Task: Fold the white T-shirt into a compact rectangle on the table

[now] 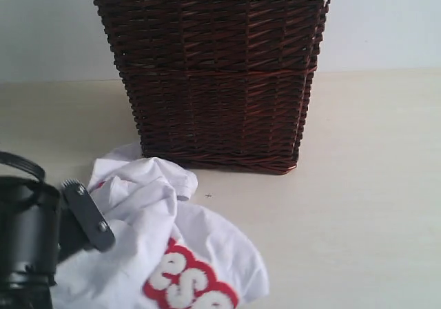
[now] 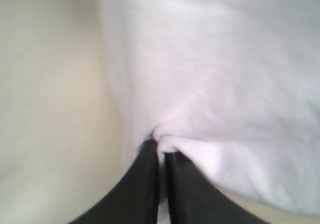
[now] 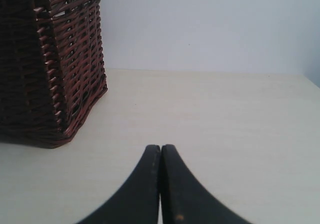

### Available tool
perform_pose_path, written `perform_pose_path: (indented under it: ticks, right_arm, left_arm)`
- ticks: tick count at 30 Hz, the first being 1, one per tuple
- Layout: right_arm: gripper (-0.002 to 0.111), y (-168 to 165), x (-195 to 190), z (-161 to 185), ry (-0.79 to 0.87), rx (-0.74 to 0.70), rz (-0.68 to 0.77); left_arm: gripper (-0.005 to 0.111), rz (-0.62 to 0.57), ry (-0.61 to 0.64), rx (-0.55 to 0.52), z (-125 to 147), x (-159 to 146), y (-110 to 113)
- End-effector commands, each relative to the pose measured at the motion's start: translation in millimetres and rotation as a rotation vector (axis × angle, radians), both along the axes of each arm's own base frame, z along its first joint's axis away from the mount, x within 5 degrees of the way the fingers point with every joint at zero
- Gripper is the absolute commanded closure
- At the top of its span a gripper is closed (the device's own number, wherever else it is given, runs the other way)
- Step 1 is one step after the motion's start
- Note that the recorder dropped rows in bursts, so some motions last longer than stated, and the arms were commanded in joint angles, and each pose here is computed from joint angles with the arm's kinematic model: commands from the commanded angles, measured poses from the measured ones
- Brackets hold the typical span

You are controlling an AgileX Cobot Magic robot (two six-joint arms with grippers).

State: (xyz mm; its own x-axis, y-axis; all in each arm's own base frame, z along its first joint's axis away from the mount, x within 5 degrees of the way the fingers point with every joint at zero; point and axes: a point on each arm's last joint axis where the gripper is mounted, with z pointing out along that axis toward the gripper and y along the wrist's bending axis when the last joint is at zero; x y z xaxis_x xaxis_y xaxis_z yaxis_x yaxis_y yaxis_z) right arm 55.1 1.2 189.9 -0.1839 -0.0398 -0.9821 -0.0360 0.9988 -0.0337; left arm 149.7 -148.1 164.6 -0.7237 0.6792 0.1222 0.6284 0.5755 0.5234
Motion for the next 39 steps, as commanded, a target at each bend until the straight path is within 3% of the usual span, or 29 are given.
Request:
perform_pose_path:
  ticks: [1, 7, 10, 13, 15, 19, 21, 24, 27, 30, 36, 39]
  right_arm:
    - [0.108, -0.4, -0.1, -1.0, -0.006, -0.003, -0.006]
    - [0.108, -0.4, -0.1, -1.0, -0.006, -0.003, -0.006]
    - [0.108, -0.4, -0.1, -1.0, -0.006, -0.003, -0.006]
    - [0.108, -0.4, -0.1, -1.0, -0.006, -0.003, -0.006]
    - [0.108, -0.4, -0.1, -1.0, -0.006, -0.003, -0.006]
    - [0.108, -0.4, -0.1, -1.0, -0.006, -0.003, -0.006]
    - [0.108, -0.4, -0.1, -1.0, -0.006, -0.003, -0.006]
    - [0.108, -0.4, -0.1, -1.0, -0.006, -0.003, -0.006]
    - [0.108, -0.4, -0.1, -1.0, -0.006, -0.003, -0.006]
    - [0.108, -0.4, -0.1, -1.0, -0.006, -0.003, -0.006]
    - [0.108, -0.4, -0.1, -1.0, -0.006, -0.005, -0.006]
    - [0.108, -2.0, 0.5, 2.5, -0.047, -0.183, 0.006]
  left_arm:
    - [0.107, 0.165, -0.336, 0.017, 44.2, 33.5, 28.3]
    - [0.101, 0.337, -0.492, -0.027, 81.8, 55.1, 73.5]
    - [0.080, 0.468, -0.441, -0.103, 86.0, 58.6, 88.9]
    - [0.046, 0.485, -0.403, -0.113, 84.8, 59.5, 93.1]
    - [0.036, 0.481, -0.405, -0.127, 85.1, 59.3, 92.2]
    - [0.046, 0.423, -0.367, -0.241, 88.6, 56.0, 78.0]
    - [0.054, 0.358, -0.324, -0.376, 92.5, 50.8, 63.7]
    - [0.064, 0.165, -0.173, -0.606, 95.4, 36.7, 34.9]
    - [0.065, -0.014, 0.005, -0.746, 95.0, 20.0, 12.3]
    - [0.064, -0.126, 0.103, -0.756, 88.1, 6.9, 4.0]
    - [0.064, -0.138, 0.154, -0.687, 67.7, -2.7, 11.3]
    - [0.064, -0.138, 0.152, -0.689, 67.8, -2.5, 11.1]
